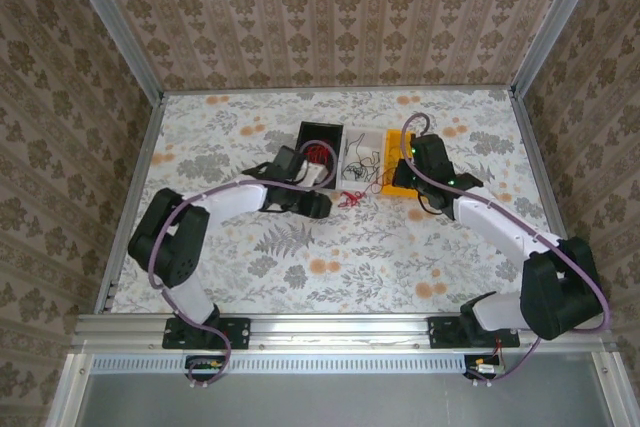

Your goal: Untangle the cables

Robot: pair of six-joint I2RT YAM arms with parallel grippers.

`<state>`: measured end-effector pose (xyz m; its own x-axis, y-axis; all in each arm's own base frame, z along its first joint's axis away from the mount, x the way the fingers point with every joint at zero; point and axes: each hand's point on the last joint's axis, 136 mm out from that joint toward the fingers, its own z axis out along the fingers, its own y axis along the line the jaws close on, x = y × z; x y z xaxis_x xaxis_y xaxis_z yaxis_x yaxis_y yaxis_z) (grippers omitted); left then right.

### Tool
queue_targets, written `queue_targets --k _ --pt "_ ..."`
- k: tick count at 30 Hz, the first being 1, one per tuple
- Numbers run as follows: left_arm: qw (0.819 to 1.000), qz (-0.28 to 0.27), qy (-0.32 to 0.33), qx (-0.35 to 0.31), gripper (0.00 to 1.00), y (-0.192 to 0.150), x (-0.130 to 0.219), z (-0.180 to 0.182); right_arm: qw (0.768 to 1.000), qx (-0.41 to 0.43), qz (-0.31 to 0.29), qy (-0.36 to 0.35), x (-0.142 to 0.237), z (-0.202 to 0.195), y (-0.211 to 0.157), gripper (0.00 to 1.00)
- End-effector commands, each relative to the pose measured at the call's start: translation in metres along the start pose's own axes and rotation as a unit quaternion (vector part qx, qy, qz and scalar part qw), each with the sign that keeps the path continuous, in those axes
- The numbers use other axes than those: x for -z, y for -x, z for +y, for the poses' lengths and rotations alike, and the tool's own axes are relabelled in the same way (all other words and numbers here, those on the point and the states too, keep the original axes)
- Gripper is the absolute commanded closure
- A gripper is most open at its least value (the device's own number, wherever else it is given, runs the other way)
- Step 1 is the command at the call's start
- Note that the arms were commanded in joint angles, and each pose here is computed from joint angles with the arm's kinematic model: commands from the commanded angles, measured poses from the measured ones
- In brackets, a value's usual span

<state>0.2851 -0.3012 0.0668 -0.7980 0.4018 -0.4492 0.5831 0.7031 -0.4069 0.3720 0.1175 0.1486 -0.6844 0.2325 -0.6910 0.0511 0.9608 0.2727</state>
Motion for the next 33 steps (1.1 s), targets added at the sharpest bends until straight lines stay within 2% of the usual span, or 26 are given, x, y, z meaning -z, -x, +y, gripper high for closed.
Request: queue_targets --k 1,8,9,12,19,23,27,33 --pt "0.994 -0.012 0.01 -0.11 0.45 0.02 -0.016 -0.016 1.0 0.003 0.0 0.018 0.002 0.011 0.007 1.0" --pt "0.983 -0.024 0.084 -0.164 0.45 0.049 -0.05 -0.016 1.0 0.006 -0.001 0.021 0.007 0.011 0.008 1.0" --pt "0.98 -0.015 0.096 -0.174 0.47 0.048 -0.054 -0.015 1.0 0.007 -0.002 0.021 0.008 0.011 0.008 1.0" --pt "0.973 0.025 0.114 -0.197 0.65 0.039 -0.066 -0.015 1.0 0.007 -0.005 0.018 0.01 0.009 0.008 1.0" --pt "0.968 0.091 0.114 -0.205 0.74 0.01 -0.072 -0.013 1.0 0.0 -0.013 0.01 0.012 0.004 0.013 1.0" --pt "0.968 0.11 0.117 -0.195 0.99 -0.007 -0.065 -0.008 1.0 -0.008 -0.027 -0.003 0.015 -0.002 0.022 1.0" --pt "0.973 0.09 0.112 -0.183 1.0 -0.013 -0.047 -0.008 0.998 -0.02 -0.045 -0.035 0.021 -0.017 0.032 1.0" --pt "0.99 0.026 0.031 -0.135 1.0 -0.016 -0.001 -0.017 0.991 -0.06 -0.063 -0.1 0.029 -0.053 0.039 1.0"
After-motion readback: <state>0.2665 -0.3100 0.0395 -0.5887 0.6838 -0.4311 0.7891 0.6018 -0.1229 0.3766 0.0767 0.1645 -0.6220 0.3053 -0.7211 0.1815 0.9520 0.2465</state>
